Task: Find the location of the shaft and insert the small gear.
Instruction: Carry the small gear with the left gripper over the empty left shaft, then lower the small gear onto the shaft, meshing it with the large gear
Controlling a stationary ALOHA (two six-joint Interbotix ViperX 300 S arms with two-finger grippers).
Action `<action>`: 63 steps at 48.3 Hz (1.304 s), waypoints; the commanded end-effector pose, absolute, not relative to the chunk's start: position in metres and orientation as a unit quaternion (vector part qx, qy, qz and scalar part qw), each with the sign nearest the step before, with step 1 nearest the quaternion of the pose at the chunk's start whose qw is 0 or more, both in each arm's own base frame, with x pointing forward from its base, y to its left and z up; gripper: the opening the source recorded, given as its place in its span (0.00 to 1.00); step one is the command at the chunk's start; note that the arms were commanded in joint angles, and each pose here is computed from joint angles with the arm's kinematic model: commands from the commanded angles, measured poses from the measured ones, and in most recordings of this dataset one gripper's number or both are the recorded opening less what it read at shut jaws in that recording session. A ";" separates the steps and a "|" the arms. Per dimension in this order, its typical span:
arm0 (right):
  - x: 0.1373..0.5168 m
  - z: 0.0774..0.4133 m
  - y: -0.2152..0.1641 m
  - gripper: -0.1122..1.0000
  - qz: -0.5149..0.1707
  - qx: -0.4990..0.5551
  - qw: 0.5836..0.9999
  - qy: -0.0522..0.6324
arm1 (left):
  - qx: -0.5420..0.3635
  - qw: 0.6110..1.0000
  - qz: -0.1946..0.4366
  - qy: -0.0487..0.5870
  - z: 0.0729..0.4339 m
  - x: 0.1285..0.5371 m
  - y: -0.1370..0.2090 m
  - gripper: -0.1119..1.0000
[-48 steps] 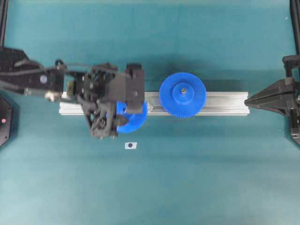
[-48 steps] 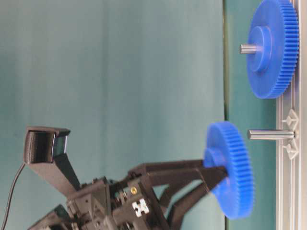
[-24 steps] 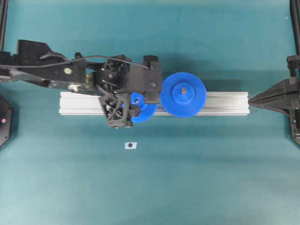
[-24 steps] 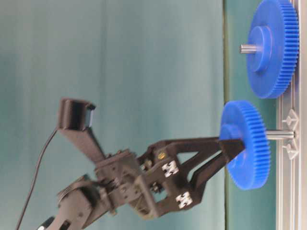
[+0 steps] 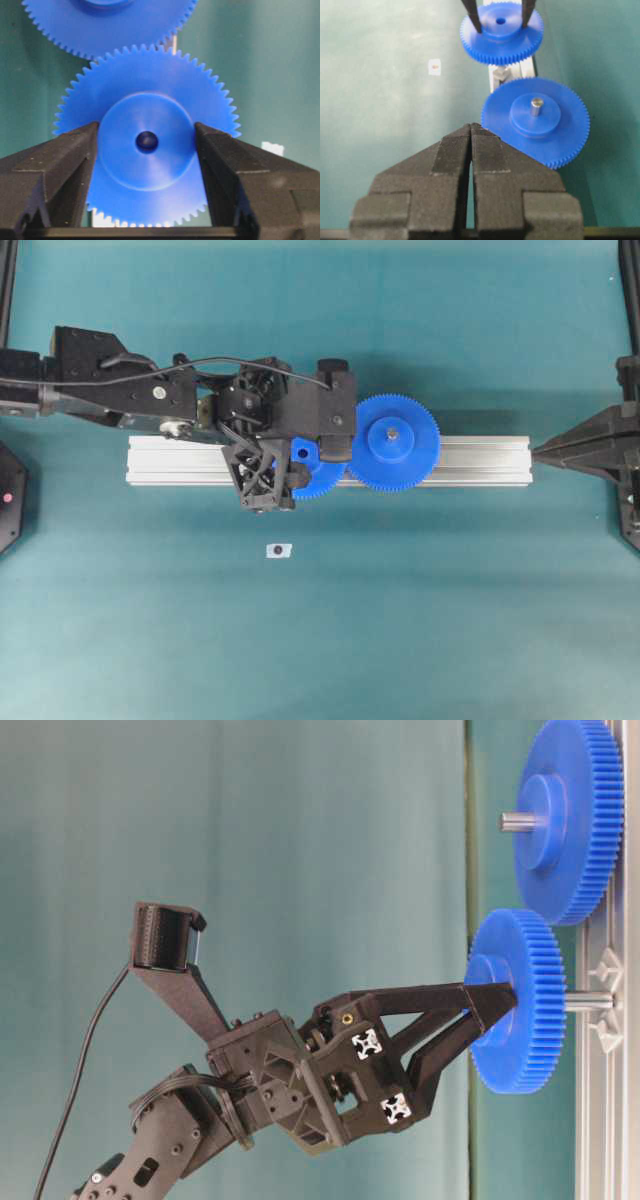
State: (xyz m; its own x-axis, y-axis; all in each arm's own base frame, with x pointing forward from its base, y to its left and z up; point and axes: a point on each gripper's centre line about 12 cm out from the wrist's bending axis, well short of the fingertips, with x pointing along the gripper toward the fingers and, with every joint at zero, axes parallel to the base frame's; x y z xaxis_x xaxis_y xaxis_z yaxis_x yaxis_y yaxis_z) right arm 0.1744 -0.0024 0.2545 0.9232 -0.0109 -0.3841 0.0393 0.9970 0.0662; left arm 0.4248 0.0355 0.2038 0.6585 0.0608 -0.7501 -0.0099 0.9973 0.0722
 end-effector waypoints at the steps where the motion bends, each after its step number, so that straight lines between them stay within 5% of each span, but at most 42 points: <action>1: 0.176 0.258 -0.003 0.12 -0.015 0.041 0.981 0.191 | 0.032 0.913 0.020 0.406 0.210 0.427 0.035 0.68; 47: 0.175 0.255 -0.003 0.12 -0.015 0.041 0.980 0.194 | 0.028 0.906 0.021 0.422 0.213 0.426 0.036 0.69; 56: 0.175 0.255 -0.003 0.12 -0.015 0.041 0.980 0.195 | 0.026 0.900 0.021 0.434 0.213 0.425 0.036 0.88; 63: 0.175 0.255 -0.003 0.12 -0.015 0.041 0.980 0.195 | 0.026 0.896 0.021 0.442 0.214 0.428 0.036 0.89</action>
State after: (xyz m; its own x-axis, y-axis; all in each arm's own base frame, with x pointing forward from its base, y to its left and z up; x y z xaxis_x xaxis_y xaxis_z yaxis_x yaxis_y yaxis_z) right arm 0.1736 -0.0026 0.2516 0.9209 -0.0122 -0.3897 0.0412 0.9970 0.0661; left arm 0.4244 0.0357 0.2013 0.5868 0.0576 -0.8077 -0.0134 0.9980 0.0614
